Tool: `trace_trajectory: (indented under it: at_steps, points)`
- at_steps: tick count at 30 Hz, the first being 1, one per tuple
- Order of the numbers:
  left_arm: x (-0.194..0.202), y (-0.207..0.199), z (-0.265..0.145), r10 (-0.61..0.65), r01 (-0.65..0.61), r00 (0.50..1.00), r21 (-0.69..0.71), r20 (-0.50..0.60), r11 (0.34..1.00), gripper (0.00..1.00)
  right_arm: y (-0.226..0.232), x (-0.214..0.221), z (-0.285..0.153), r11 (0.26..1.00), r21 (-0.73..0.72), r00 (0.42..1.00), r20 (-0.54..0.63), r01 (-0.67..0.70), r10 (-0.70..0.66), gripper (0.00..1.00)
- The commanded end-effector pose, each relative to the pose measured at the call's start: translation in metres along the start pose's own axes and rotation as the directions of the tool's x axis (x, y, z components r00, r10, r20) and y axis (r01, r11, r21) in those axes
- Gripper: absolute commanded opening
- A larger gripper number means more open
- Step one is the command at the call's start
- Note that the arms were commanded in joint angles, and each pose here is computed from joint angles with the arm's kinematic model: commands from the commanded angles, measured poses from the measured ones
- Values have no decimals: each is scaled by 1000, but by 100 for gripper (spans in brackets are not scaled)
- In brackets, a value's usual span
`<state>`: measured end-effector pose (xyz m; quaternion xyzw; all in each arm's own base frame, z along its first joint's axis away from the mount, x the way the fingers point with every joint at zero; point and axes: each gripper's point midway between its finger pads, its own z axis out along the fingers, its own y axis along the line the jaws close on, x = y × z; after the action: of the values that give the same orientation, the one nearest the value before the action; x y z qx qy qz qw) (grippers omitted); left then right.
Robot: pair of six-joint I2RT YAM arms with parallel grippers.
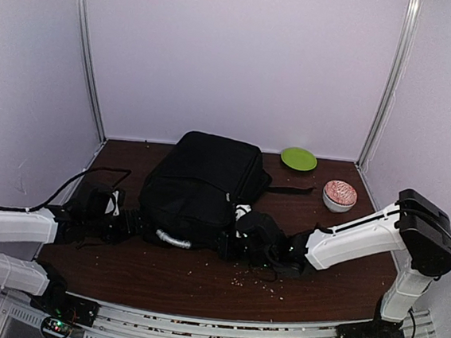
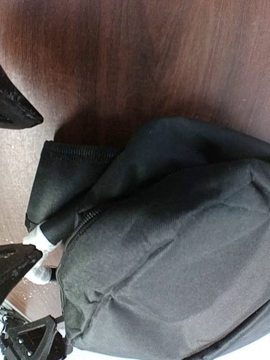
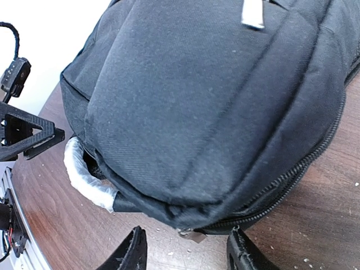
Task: Pack the student bag
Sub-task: Zip the student bag at the center of the board.
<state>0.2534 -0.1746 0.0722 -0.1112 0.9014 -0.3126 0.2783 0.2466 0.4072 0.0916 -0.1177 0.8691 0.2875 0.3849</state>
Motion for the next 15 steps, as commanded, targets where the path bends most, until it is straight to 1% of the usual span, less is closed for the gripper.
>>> trace_trajectory:
  at_steps: [1,3,15]
  points:
    - [-13,-19,0,-8,5,999,76,37,997,71,0,1,6,999,24,1000,-5,30,-30,47]
    - [-15,-21,0,-5,2,999,77,38,997,71,-4,4,9,998,43,999,-15,37,-37,46]
    - [-16,-22,4,-4,2,1000,76,30,997,71,-15,13,15,993,98,998,-36,58,-55,30]
